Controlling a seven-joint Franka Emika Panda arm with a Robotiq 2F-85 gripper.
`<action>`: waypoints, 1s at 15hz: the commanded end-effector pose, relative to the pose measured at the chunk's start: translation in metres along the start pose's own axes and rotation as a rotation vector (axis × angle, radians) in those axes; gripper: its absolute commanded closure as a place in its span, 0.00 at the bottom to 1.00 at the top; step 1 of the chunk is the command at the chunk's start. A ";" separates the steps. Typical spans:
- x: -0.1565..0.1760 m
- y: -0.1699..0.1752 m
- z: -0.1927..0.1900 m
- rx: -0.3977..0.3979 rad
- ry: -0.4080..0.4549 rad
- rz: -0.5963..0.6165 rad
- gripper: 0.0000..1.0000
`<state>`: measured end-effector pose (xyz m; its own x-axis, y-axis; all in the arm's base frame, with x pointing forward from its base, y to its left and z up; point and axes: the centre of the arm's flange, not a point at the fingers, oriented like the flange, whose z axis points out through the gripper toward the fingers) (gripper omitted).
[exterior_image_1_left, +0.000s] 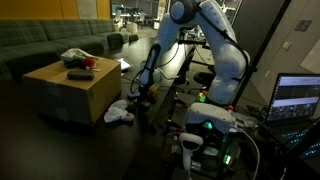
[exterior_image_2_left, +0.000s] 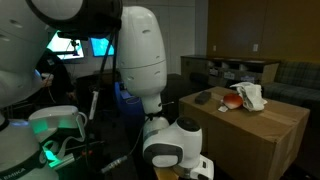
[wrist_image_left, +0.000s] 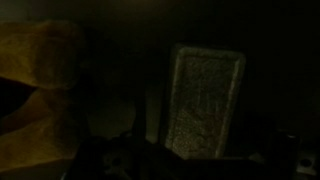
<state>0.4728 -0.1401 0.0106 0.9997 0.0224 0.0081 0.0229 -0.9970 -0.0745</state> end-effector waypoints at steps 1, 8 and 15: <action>0.004 0.000 0.014 0.017 0.000 -0.004 0.07; 0.012 0.005 0.002 0.014 0.003 -0.002 0.63; 0.020 0.005 -0.029 0.054 -0.078 -0.074 0.67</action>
<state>0.4875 -0.1421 0.0138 0.9975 0.0580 -0.0400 0.0535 -0.9929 -0.1066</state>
